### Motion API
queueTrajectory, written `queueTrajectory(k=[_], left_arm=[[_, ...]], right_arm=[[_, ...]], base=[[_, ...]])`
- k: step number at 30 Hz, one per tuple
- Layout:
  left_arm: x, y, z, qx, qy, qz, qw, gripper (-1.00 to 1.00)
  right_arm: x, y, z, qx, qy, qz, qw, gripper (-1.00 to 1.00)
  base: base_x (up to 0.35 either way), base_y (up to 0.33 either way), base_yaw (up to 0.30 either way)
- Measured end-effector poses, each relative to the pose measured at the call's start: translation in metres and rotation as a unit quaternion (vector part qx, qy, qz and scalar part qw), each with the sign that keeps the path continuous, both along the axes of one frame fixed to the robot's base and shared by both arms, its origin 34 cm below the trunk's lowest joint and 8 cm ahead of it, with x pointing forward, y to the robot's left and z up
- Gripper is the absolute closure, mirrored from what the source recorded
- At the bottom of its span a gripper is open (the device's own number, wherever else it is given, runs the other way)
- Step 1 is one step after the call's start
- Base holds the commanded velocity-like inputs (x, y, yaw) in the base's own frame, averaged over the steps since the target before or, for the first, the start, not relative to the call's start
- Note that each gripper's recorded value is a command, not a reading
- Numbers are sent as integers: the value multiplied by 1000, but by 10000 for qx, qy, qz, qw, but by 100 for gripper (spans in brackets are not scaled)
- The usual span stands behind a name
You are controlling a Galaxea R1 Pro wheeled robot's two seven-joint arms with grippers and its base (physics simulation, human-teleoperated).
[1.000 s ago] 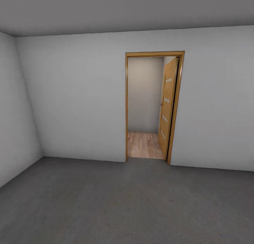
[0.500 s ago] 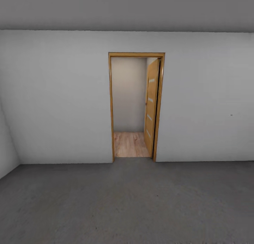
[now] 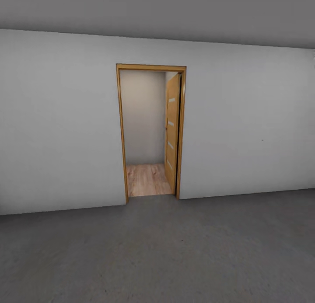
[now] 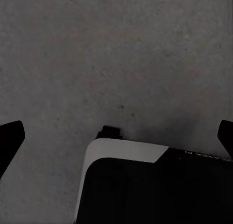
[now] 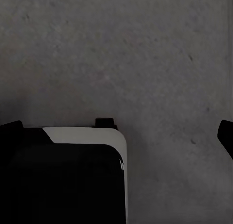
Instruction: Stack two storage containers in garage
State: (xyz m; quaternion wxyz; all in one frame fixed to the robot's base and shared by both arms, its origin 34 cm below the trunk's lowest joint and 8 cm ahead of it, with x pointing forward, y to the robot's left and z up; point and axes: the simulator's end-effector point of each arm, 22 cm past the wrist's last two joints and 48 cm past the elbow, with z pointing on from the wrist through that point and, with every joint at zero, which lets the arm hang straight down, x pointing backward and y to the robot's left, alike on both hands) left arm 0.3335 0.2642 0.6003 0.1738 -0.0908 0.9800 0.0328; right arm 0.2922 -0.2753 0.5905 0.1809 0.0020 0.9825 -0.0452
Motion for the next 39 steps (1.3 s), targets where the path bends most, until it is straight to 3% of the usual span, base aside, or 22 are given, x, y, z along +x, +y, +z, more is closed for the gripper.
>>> queueTrajectory(k=[39], left_arm=[[-3,4,-1,16,56,8,10000,-100]], right_arm=[[0,2,0,1,8,55,10000,-100]], base=[[320,0,-1]])
